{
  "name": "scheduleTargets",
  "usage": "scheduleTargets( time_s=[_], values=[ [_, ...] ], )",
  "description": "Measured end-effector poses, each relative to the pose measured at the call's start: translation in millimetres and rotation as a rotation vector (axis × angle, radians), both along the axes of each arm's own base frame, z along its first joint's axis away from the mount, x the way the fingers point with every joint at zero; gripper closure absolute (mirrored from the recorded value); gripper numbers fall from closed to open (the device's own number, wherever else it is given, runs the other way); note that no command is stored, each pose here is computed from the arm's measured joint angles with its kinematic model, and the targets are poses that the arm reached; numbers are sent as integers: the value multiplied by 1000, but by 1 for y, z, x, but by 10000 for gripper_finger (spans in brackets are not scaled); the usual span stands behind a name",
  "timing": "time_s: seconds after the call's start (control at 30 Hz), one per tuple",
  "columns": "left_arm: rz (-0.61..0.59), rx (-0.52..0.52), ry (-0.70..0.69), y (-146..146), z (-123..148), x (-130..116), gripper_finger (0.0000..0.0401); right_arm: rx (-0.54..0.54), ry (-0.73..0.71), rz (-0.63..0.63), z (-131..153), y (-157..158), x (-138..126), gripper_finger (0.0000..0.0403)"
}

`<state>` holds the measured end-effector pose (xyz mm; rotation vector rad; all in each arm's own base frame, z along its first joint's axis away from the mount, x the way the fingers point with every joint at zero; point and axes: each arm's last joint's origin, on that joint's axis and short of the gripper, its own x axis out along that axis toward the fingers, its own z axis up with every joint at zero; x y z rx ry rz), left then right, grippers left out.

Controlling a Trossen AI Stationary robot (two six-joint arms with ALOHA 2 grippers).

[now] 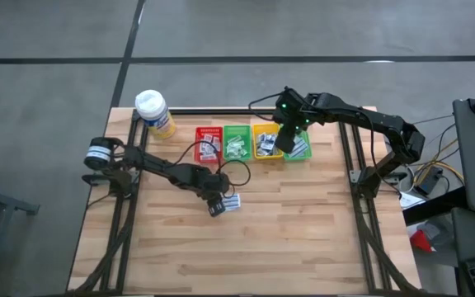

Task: Pick & Place First Aid Supplies
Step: Put the blue fingertip bandage into the right green bin

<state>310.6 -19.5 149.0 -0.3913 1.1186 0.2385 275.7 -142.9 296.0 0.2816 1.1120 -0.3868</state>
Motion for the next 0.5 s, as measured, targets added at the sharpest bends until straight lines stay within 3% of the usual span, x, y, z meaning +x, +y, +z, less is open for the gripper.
scheduleTargets(
  time_s=[0.27,0.5],
  values=[
    [9,25,26,1,-7,1,284,-4,-21,-14,1,-1,2,280],
    [-22,43,26,1,-8,2,380,-9,-32,-14,1,-1,3,280]
  ],
)
